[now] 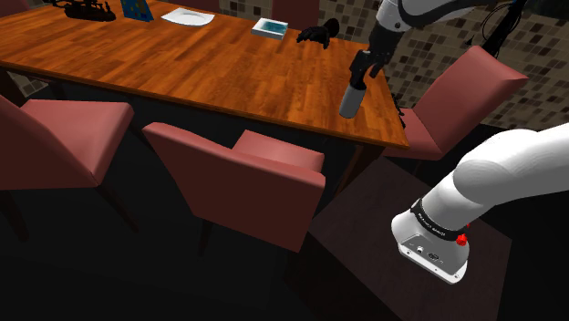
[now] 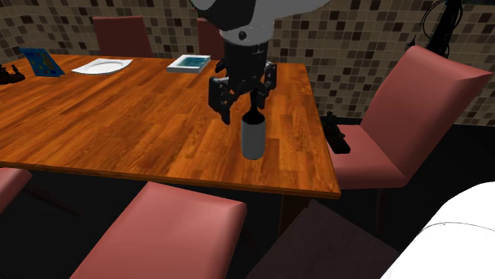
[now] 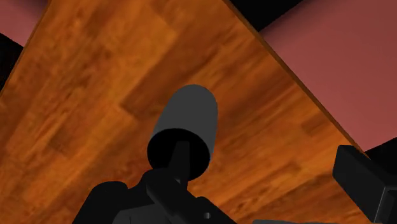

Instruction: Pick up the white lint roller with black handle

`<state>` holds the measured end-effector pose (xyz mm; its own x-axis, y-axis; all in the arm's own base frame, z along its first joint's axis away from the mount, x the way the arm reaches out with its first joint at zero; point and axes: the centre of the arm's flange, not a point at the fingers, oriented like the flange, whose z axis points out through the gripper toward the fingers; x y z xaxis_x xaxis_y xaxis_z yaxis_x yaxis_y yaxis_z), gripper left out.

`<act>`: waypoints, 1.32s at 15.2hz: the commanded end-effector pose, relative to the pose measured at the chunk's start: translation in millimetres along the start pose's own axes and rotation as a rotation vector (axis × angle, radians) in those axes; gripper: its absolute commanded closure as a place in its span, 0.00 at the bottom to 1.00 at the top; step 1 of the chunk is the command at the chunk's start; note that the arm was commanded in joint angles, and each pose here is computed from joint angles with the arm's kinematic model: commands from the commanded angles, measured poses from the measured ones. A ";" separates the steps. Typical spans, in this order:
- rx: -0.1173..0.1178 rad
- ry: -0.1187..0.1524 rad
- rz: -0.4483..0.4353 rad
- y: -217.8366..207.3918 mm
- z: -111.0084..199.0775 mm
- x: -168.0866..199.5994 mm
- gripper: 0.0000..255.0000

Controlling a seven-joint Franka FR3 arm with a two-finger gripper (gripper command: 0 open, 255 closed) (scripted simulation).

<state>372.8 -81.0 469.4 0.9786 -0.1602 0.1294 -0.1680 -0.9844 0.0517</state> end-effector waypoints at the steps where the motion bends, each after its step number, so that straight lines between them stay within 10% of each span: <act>1: -0.027 0.013 0.047 17.2 20.0 5.9 0.00; 5: -0.073 0.033 0.130 47.4 46.7 14.2 0.00; 14: -0.073 0.033 0.130 45.3 86.3 9.0 0.00; 15: -0.073 0.033 0.130 44.6 85.9 8.7 1.00; 20: -0.073 0.033 0.130 44.7 86.8 8.8 1.00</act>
<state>384.7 -132.8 389.1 0.9429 -0.2817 0.1774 -0.3026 -0.9474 0.1040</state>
